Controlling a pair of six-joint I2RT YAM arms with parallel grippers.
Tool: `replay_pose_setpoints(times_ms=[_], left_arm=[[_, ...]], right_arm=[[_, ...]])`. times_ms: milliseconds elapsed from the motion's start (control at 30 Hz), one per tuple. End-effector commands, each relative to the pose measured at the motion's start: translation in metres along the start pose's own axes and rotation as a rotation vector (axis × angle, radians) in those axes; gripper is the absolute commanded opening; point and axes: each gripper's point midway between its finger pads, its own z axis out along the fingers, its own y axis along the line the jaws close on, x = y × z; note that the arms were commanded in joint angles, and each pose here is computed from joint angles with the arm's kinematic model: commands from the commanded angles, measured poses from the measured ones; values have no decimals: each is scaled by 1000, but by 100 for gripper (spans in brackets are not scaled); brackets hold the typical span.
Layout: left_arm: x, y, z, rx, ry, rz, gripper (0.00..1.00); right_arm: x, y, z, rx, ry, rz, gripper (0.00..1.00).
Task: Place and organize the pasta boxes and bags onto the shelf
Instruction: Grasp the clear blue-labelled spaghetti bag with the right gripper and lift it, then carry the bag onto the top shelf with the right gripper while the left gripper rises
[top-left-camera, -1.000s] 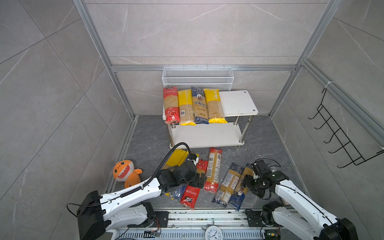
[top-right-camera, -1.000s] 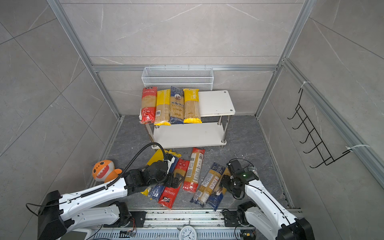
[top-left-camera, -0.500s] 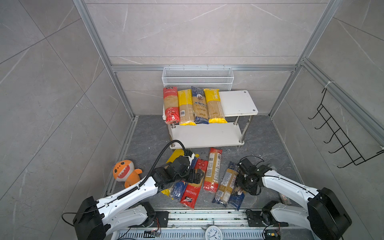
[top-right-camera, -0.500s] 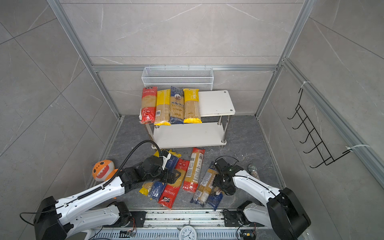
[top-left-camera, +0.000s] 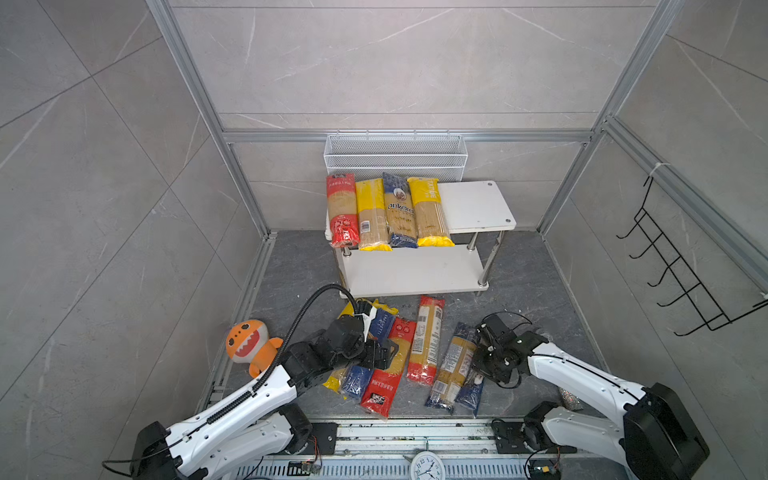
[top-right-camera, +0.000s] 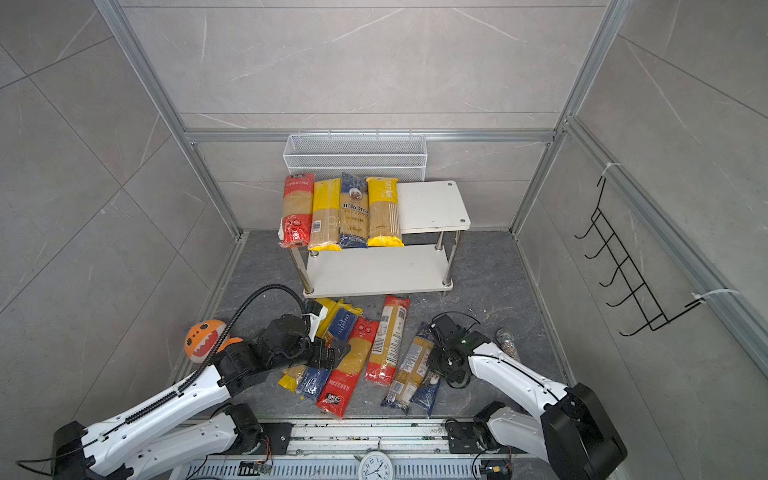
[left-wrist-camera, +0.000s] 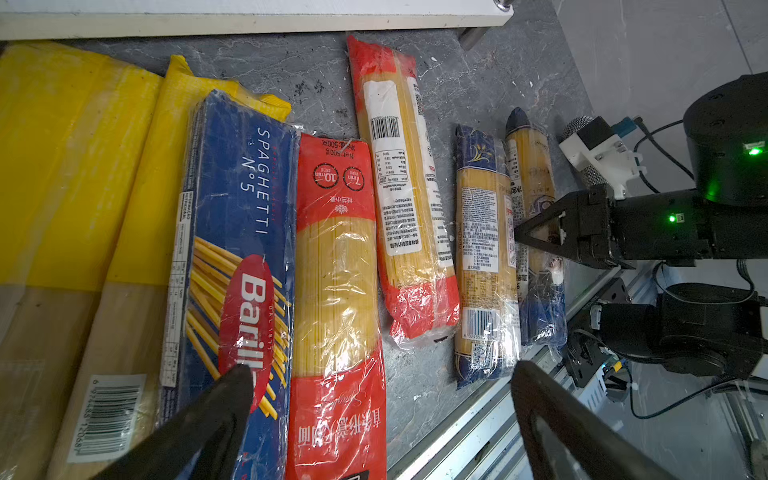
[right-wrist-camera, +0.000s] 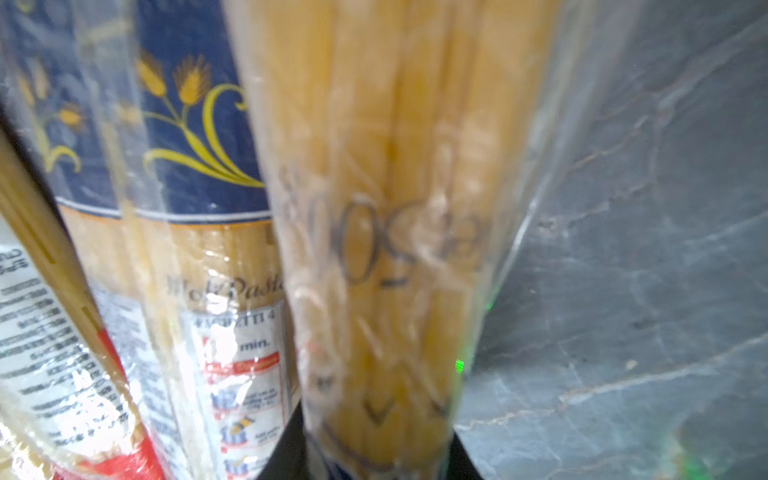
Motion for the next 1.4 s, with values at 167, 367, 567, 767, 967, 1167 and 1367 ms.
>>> replay_pose_setpoints(times_ms=[167, 367, 567, 767, 967, 1167, 1367], left_arm=[[-9, -2, -24, -8, -34, 21, 100], [-15, -3, -43, -15, -65, 25, 100], [-19, -7, -55, -2, -79, 34, 100], [-33, -16, -61, 10, -105, 48, 100], [-46, -26, -65, 20, -117, 55, 100], [-60, -38, -77, 52, -142, 51, 100], [-79, -68, -112, 148, -171, 68, 100]], right_arm=[[-11, 14, -63, -117, -122, -71, 0], [-18, 39, -124, -276, -212, -145, 0], [-26, 51, -198, -364, -326, -232, 0], [-38, 63, -254, -425, -444, -275, 0], [-65, 94, -304, -426, -558, -366, 0], [-90, 134, -348, -458, -647, -439, 0], [-121, 171, -374, -515, -676, -464, 0]])
